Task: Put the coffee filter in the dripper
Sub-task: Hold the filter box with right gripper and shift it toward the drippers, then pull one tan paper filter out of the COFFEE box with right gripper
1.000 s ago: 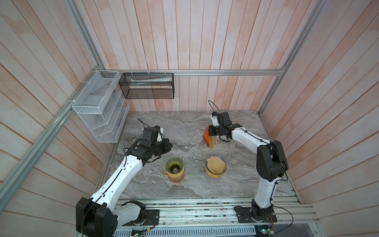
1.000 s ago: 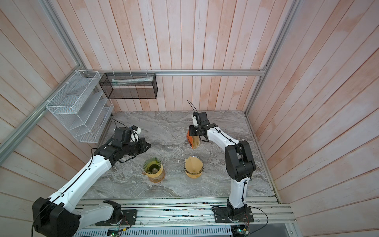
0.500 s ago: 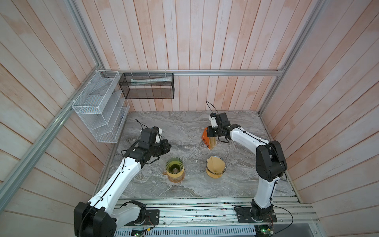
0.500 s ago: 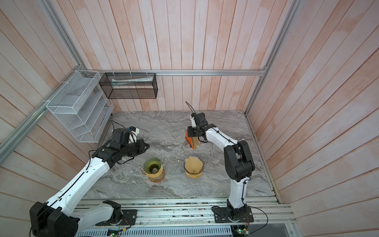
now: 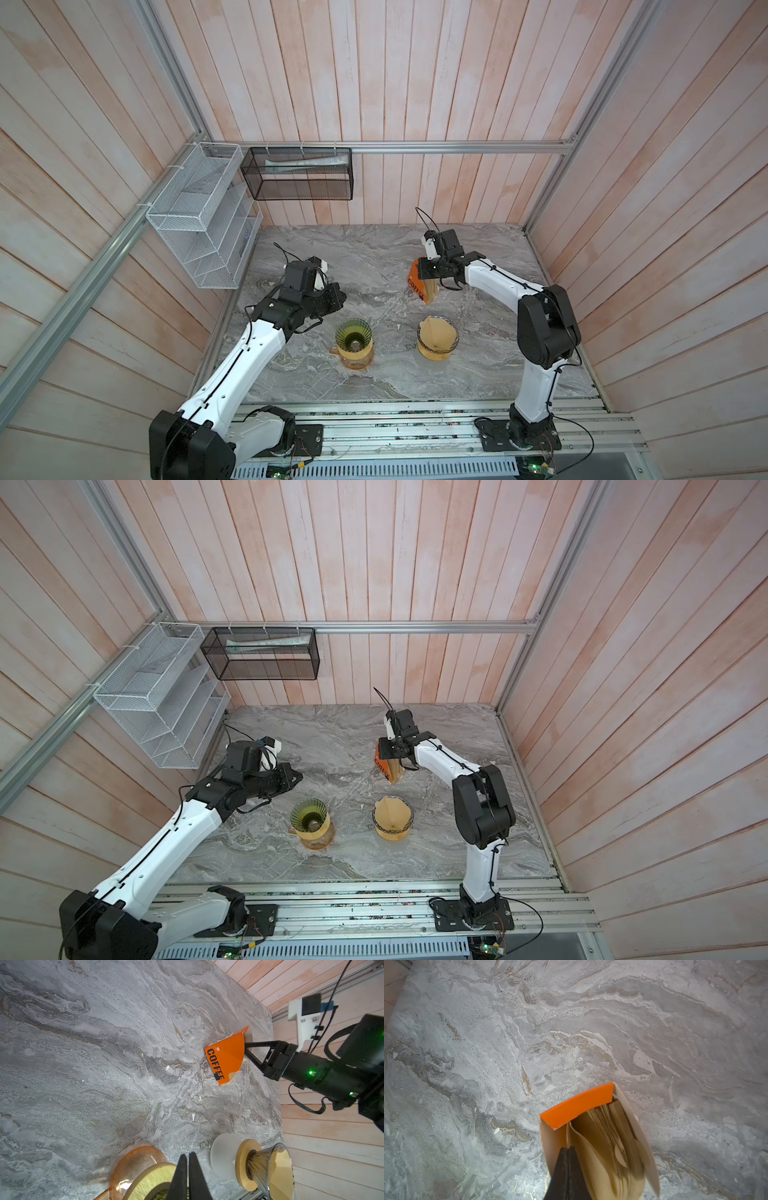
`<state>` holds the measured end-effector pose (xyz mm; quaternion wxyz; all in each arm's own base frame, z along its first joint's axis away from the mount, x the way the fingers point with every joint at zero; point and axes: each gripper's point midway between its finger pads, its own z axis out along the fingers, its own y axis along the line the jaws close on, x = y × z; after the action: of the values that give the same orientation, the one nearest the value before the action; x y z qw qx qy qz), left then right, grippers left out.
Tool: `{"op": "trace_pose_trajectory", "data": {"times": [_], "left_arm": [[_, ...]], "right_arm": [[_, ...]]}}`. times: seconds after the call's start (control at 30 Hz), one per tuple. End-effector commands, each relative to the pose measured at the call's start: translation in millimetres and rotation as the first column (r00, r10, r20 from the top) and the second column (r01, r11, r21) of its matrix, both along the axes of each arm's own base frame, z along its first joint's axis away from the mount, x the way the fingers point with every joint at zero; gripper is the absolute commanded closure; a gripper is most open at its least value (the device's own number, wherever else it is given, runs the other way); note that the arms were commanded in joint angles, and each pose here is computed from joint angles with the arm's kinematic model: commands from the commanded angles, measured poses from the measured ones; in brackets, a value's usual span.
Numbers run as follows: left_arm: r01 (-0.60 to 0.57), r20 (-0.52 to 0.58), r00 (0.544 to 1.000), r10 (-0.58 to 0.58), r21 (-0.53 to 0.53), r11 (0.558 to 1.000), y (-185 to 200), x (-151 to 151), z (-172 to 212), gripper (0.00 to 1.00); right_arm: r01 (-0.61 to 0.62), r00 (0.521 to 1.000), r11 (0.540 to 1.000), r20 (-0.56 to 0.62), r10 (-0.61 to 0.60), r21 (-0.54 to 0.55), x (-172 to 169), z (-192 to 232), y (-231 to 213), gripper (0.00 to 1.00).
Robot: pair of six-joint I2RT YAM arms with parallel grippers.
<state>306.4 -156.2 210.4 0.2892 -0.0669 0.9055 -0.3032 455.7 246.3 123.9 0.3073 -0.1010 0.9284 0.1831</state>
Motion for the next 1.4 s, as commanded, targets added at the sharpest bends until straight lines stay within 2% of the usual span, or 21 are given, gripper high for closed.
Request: {"op": "trace_pose_trajectory", "data": {"times": [0.0, 1.37], "left_arm": [[0.019, 0.031, 0.999, -0.019, -0.009, 1.0, -1, -1, 4, 0.91], [0.017, 0.031, 0.999, -0.017, -0.018, 1.0, -2, 0, 3, 0.91]], "right_arm": [[0.012, 1.0, 1.0, -0.026, -0.013, -0.022, -6, -5, -2, 1.0], [0.024, 1.0, 0.999, 0.007, -0.024, -0.045, -28, 20, -12, 1.0]]}}
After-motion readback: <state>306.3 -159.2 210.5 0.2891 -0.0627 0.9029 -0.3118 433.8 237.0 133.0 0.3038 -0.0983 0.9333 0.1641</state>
